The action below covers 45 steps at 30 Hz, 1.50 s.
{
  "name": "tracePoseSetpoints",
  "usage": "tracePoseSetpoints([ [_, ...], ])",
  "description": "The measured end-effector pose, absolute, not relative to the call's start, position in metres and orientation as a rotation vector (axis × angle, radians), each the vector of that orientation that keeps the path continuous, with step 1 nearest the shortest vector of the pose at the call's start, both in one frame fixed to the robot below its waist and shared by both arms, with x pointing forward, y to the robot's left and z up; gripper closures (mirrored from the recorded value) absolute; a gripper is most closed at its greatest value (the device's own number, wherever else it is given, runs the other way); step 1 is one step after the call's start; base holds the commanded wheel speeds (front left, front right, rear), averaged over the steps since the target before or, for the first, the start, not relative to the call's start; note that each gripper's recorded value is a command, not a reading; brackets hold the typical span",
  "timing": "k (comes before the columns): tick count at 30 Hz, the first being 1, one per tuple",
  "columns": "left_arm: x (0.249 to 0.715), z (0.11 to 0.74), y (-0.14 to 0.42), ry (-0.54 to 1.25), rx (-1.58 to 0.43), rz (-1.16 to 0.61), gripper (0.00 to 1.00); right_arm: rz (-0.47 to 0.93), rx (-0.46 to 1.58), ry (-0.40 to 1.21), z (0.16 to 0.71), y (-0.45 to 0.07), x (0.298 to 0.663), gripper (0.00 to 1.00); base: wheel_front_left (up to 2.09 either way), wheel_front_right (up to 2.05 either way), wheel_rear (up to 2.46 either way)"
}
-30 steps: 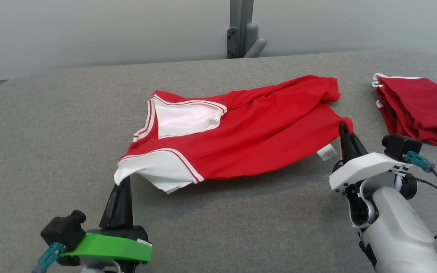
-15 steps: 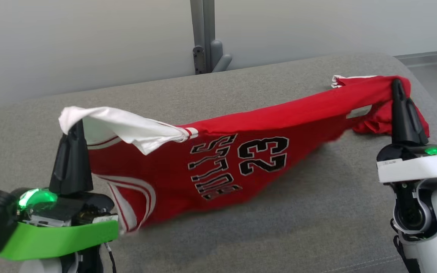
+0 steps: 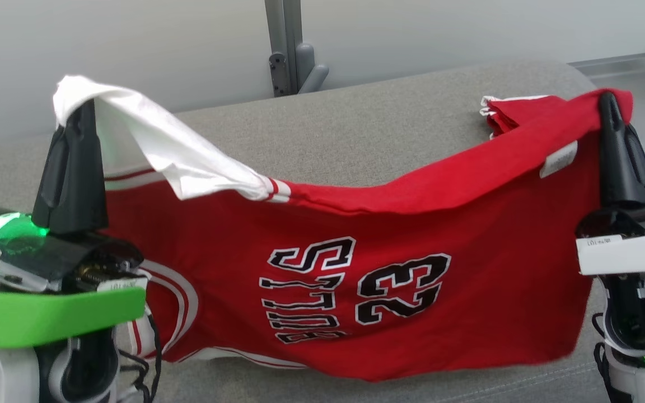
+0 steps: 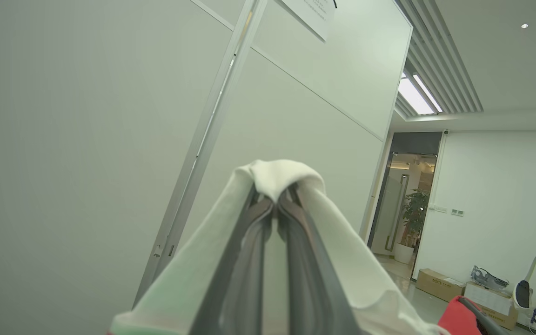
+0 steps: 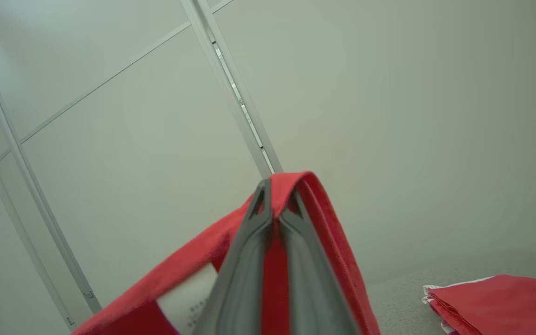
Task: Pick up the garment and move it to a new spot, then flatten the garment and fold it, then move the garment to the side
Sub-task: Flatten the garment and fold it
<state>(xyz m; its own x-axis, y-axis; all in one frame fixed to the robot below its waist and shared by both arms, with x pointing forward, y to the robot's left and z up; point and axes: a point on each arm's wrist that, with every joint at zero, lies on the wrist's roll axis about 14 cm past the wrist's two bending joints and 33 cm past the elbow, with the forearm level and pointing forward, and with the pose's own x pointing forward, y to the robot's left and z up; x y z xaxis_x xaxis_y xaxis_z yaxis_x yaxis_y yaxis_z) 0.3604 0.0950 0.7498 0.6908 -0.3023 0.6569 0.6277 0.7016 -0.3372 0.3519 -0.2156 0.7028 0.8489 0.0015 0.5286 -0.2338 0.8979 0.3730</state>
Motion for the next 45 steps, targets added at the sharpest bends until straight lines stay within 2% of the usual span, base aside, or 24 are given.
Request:
tracePoseSetpoints([
  [4,0.402,0.739,0.095,-0.517,-0.563,-0.550,1.00,0.171,0.440,-0.504,0.703,-0.202,0.386,1.00,0.00,0.00,0.00],
  [9,0.469,0.757,0.093,-0.490,-0.479,-0.562,1.00,0.221,0.387,-0.518,0.730,-0.192,0.449,1.00,0.00,0.00,0.00],
  [16,0.570,0.826,0.112,-0.624,-0.349,-0.449,1.00,0.245,0.237,-0.614,0.790,-0.172,0.551,1.00,0.00,0.00,0.00],
  [20,0.616,0.826,0.112,-0.642,-0.301,-0.392,1.00,0.221,0.175,-0.611,0.789,-0.164,0.604,1.00,0.00,0.00,0.00],
  [21,0.616,0.826,0.112,-0.642,-0.301,-0.392,1.00,0.221,0.175,-0.611,0.789,-0.164,0.604,1.00,0.00,0.00,0.00],
  [22,0.631,0.828,0.108,-0.672,-0.289,-0.388,1.00,0.206,0.164,-0.638,0.793,-0.164,0.623,1.00,0.00,0.00,0.00],
  [25,0.648,0.828,0.106,-0.716,-0.313,-0.388,1.00,0.185,0.152,-0.659,0.788,-0.164,0.648,1.00,0.00,0.00,0.00],
  [29,0.679,0.786,0.110,-0.669,-0.365,-0.361,1.00,0.162,0.145,-0.555,0.733,-0.163,0.686,1.00,0.00,0.00,0.00],
  [34,0.714,0.668,0.116,-0.458,-0.433,-0.312,1.00,0.133,0.183,-0.307,0.607,-0.163,0.720,1.00,0.00,0.00,0.00],
  [38,0.718,0.598,0.122,-0.345,-0.467,-0.289,1.00,0.132,0.224,-0.189,0.537,-0.156,0.727,1.00,0.00,0.00,0.00],
  [45,0.696,0.555,0.132,-0.286,-0.492,-0.324,1.00,0.151,0.302,-0.082,0.470,-0.144,0.715,1.00,0.00,0.00,0.00],
])
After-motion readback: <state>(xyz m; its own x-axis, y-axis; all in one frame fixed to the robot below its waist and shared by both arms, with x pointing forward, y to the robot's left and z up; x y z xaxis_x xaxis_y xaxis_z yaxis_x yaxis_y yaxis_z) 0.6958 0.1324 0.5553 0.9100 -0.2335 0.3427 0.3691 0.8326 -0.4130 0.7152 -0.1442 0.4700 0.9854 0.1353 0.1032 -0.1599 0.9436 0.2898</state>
